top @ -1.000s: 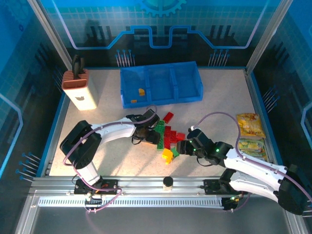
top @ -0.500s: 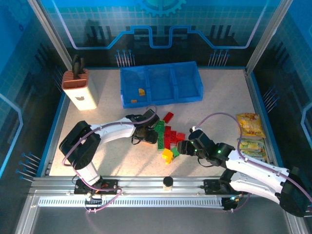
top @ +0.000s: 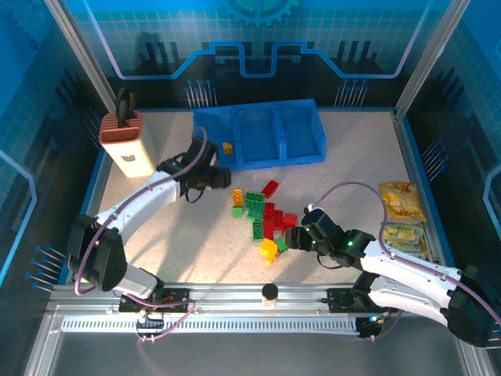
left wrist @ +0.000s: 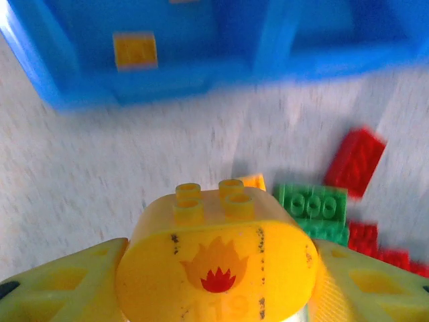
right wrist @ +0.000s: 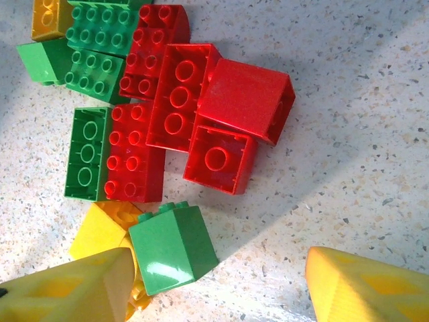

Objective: Sort the legos into containers by color

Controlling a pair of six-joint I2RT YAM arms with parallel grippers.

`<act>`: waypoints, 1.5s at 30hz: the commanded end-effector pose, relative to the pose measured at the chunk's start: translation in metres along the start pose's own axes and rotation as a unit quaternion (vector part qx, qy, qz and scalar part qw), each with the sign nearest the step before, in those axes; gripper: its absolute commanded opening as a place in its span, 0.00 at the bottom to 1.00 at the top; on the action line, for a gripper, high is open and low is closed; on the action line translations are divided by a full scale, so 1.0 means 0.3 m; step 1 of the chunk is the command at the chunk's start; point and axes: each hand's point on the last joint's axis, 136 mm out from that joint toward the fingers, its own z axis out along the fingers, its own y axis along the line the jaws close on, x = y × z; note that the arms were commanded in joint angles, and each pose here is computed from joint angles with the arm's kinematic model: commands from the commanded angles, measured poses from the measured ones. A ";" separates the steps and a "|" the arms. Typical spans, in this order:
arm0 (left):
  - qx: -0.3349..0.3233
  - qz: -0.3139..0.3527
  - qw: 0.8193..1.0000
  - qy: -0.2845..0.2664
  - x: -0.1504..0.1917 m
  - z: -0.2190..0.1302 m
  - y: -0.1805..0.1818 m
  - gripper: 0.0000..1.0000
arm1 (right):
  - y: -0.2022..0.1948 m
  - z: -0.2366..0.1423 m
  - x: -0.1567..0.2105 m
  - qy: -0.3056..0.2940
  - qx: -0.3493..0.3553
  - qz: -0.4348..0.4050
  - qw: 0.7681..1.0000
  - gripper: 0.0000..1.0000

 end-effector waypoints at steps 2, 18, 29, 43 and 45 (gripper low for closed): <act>-0.006 0.004 1.000 -0.016 -0.176 0.041 0.006 0.47 | 0.031 -0.014 -0.026 -0.011 -0.012 -0.002 1.000 0.70; -0.056 -0.024 0.998 0.018 -0.394 0.308 0.091 0.49 | 0.015 -0.032 -0.014 0.002 -0.004 0.002 1.000 0.70; -0.023 -0.030 0.998 -0.046 -0.450 0.106 0.046 0.81 | 0.029 -0.023 -0.068 0.021 0.008 0.012 1.000 0.70; 0.042 -0.049 0.991 -0.113 -0.167 -0.192 -0.006 0.81 | -0.018 0.075 -0.132 0.074 0.089 0.016 0.993 0.60; 0.044 -0.043 0.993 -0.103 -0.090 -0.195 -0.010 0.81 | -0.019 0.099 -0.138 0.082 0.094 0.015 0.992 0.60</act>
